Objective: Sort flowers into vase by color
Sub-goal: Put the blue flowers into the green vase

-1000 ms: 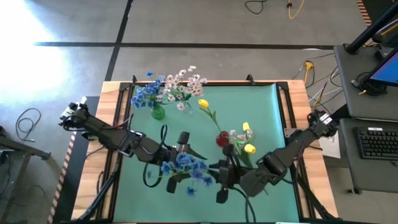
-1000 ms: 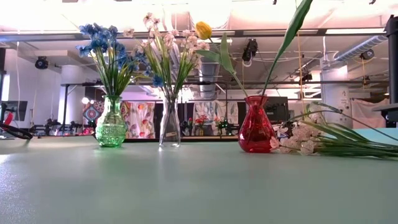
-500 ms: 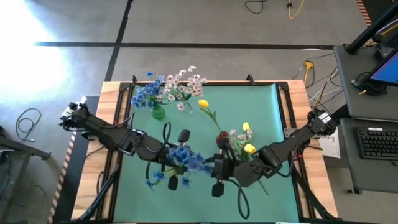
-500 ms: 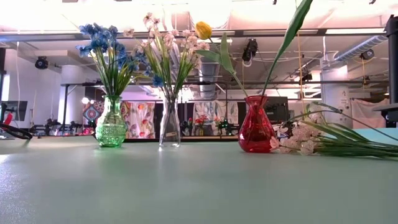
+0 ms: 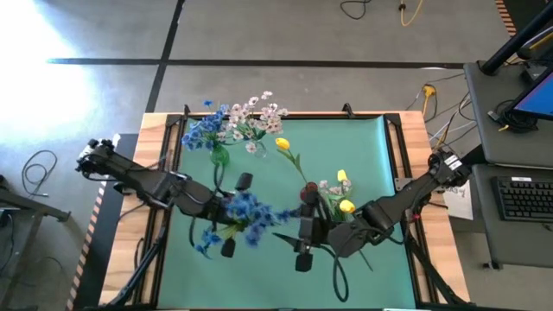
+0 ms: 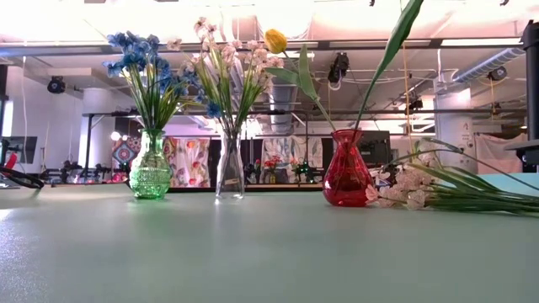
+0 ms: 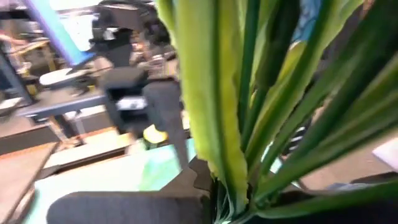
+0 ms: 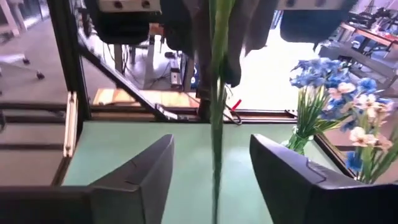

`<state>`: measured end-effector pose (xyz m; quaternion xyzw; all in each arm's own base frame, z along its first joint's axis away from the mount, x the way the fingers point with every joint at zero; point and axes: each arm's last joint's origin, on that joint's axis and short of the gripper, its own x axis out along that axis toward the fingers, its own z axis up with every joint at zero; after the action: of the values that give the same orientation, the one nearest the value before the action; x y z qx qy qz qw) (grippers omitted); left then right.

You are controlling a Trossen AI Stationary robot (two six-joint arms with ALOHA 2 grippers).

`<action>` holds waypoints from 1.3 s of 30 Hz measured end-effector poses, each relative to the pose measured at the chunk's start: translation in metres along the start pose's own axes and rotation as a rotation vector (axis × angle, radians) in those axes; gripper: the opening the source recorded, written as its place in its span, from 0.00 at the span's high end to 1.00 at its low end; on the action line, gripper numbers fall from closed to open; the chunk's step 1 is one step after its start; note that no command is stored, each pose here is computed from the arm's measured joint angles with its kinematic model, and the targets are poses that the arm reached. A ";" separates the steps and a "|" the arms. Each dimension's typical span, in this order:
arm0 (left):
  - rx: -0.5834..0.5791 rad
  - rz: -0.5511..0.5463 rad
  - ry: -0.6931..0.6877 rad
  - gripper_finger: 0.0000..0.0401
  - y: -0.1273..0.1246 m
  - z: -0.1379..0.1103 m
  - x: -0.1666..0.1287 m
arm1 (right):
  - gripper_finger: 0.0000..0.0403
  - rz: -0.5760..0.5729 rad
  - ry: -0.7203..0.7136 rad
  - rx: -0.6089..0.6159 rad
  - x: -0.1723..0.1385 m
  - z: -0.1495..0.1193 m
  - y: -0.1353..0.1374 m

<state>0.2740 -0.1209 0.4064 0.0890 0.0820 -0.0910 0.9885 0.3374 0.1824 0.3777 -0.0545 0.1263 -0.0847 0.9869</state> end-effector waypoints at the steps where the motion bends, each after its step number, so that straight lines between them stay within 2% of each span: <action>1: 0.002 0.021 0.005 1.00 0.003 0.002 -0.006 | 0.47 0.000 -0.004 0.006 -0.003 0.002 -0.002; 7: 0.027 0.250 0.027 1.00 0.033 0.012 -0.055 | 0.43 -0.011 0.011 0.010 -0.013 0.008 -0.015; 15: 0.052 0.656 -0.008 1.00 0.088 0.024 -0.136 | 0.43 -0.035 0.051 -0.013 -0.011 0.006 -0.025; 19: 0.021 0.856 -0.024 1.00 0.114 0.022 -0.173 | 0.43 -0.056 0.078 -0.011 -0.008 0.003 -0.030; 24: -0.036 1.116 0.119 1.00 0.143 0.004 -0.199 | 0.43 -0.075 0.105 -0.017 -0.004 0.001 -0.036; 33: -0.232 1.095 0.248 1.00 0.205 -0.048 -0.206 | 0.43 -0.085 0.119 -0.015 -0.002 -0.001 -0.038; 39: -0.412 0.954 0.206 1.00 0.224 -0.088 -0.215 | 0.42 -0.090 0.144 0.003 -0.003 -0.004 -0.039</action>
<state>0.0960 0.1482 0.3952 -0.0712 0.1453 0.3962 0.9038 0.3279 0.1448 0.3796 -0.0526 0.1943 -0.1326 0.9705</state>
